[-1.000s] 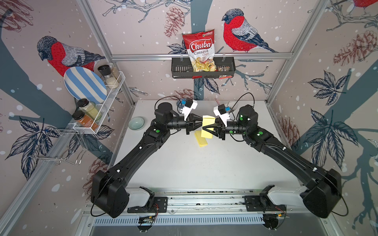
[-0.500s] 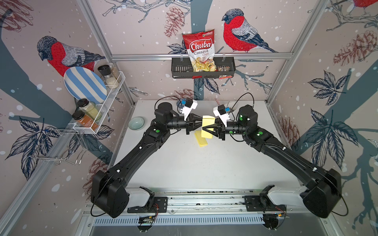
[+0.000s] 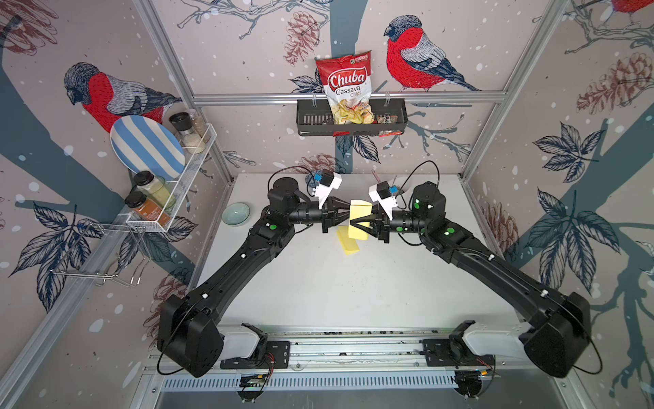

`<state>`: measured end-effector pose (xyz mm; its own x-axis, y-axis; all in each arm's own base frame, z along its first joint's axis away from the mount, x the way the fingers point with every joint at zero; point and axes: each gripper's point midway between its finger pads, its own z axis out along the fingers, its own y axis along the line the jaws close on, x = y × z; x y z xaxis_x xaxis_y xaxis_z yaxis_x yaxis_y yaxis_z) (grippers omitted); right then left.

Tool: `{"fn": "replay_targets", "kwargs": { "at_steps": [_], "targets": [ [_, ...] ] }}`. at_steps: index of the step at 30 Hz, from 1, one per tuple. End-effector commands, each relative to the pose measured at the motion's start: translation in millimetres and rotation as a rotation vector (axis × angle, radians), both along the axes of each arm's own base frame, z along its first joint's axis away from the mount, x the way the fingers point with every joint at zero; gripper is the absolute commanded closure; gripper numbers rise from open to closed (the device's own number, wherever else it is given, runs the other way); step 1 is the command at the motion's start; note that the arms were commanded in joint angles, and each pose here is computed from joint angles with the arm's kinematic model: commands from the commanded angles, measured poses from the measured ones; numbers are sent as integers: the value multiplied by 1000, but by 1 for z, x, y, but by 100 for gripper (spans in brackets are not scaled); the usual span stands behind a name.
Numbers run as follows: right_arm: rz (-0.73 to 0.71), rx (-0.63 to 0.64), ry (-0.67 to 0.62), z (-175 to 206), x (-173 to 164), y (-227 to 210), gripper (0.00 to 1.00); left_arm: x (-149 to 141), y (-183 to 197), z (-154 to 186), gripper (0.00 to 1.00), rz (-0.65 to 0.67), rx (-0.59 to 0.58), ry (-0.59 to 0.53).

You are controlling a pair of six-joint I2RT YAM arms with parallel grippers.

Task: Fold the square paper along the opposite sides
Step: Fold the paper.

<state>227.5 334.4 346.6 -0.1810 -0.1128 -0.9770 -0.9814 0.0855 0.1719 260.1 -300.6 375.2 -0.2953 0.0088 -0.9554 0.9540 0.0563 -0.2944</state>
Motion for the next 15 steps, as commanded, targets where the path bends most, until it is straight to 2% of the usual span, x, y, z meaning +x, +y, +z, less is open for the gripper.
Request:
{"fn": "replay_targets", "kwargs": {
  "at_steps": [1,15],
  "targets": [
    [6,21,-22,7,-1,1,79,0,-1,4,100,-1,-8,-25],
    [4,26,-25,9,-1,0,79,0,-1,3,100,-1,-9,-22]
  ]
}}
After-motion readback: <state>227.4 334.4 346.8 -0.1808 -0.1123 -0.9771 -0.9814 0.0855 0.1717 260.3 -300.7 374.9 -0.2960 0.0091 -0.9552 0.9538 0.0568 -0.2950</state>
